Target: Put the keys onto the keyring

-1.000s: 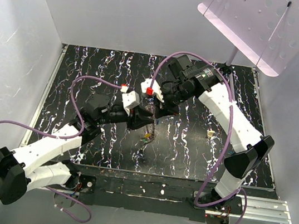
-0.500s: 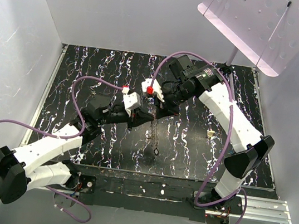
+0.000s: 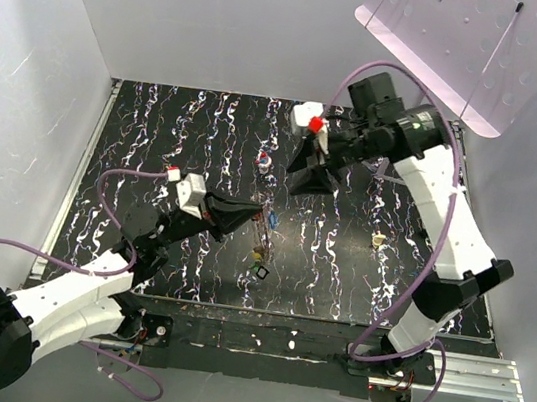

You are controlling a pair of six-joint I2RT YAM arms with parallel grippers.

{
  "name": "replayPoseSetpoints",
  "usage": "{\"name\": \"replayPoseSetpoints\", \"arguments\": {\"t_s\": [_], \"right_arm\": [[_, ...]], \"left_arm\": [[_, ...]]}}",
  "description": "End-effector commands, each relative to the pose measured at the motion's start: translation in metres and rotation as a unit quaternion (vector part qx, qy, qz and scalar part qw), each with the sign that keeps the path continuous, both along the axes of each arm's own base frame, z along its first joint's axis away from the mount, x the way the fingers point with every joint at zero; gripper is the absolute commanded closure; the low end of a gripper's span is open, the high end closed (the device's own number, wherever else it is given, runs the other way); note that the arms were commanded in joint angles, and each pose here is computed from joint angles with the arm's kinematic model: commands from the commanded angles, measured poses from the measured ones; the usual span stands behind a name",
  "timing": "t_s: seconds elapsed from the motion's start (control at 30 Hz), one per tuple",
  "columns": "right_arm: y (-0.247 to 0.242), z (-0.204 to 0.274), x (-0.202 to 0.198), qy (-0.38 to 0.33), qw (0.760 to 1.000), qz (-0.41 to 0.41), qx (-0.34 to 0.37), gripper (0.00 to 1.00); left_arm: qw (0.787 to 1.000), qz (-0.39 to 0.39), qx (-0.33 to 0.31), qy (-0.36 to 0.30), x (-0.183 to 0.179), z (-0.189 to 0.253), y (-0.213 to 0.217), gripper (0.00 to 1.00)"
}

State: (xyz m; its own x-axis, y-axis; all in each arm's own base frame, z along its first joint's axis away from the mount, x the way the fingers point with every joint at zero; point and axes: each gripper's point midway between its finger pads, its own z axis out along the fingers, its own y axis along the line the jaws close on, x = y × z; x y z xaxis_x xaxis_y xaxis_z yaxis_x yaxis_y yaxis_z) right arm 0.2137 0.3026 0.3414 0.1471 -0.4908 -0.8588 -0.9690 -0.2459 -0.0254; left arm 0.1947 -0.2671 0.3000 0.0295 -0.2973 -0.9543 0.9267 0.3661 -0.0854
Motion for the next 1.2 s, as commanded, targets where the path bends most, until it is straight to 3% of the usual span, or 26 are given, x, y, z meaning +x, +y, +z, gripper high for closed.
{"name": "replayPoseSetpoints", "arguments": {"t_s": [0.0,0.23,0.63,0.8,1.17], "right_arm": [[-0.013,0.061,-0.061,0.071,0.992,0.055,0.091,0.43],[0.002,0.102,-0.069,0.153,0.974,0.071,0.151,0.47],[0.018,0.111,-0.054,0.213,0.967,0.018,0.14,0.47],[0.026,0.091,-0.053,0.237,0.965,0.001,0.116,0.55],[0.025,0.094,-0.044,0.222,0.967,-0.018,0.121,0.56]], "left_arm": [[0.978,0.004,-0.191,-0.089,-0.021,0.099,0.029,1.0],[0.956,-0.027,-0.268,-0.113,-0.03,0.148,0.035,1.0],[0.957,-0.046,-0.266,-0.105,-0.021,0.149,0.023,1.0],[0.957,-0.05,-0.267,-0.105,-0.023,0.149,0.022,1.0],[0.958,-0.045,-0.263,-0.107,-0.025,0.149,0.024,1.0]]}}
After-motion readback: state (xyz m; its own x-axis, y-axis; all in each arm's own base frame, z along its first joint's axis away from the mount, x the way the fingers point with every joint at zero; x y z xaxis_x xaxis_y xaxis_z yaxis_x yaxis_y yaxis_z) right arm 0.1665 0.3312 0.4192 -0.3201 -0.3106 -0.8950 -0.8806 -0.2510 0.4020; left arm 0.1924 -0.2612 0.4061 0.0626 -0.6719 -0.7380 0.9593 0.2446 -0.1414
